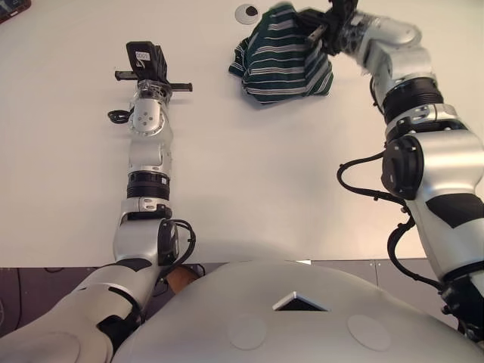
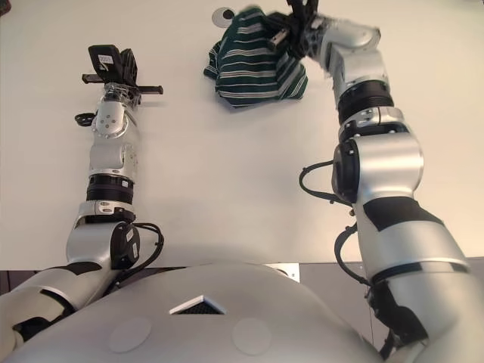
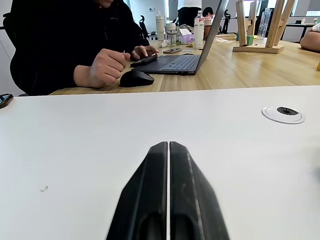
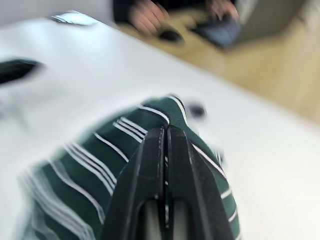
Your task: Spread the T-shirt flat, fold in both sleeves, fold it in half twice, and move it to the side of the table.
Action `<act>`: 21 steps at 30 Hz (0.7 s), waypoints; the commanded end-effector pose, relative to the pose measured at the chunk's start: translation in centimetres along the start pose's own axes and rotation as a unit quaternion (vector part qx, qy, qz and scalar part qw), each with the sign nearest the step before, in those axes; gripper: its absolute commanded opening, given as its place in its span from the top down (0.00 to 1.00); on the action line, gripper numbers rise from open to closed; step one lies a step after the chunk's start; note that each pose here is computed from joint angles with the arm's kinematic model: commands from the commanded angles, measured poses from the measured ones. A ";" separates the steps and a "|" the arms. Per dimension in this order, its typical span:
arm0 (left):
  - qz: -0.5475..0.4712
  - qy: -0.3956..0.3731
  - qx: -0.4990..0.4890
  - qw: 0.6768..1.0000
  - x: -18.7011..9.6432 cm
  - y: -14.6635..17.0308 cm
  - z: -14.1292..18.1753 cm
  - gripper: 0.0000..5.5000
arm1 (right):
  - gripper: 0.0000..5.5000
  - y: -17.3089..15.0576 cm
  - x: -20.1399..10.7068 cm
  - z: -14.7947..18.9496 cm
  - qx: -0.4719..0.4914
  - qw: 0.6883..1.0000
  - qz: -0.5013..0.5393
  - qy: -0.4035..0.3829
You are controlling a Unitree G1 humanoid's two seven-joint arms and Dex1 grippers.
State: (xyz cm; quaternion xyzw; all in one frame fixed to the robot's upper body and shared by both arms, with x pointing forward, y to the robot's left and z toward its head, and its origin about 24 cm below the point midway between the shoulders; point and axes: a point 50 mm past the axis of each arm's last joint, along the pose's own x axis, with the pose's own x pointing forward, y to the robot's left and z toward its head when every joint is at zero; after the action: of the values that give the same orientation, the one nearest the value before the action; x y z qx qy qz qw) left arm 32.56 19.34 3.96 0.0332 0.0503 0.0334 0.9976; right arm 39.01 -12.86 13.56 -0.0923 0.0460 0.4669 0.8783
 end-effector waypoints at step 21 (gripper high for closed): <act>-0.247 -0.056 0.153 0.955 0.0 -1.2 5.9 1.00 | 0.99 -2.7 -12.5 -9.1 -0.261 0.878 -0.037 0.399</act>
State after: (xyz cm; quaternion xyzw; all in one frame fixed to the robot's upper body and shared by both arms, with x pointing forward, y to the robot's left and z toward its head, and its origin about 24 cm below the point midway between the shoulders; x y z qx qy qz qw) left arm 33.27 18.77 9.66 0.1576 0.0031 -0.1916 0.9687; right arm 32.94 -27.73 7.34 -0.4846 0.2904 0.3776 0.7337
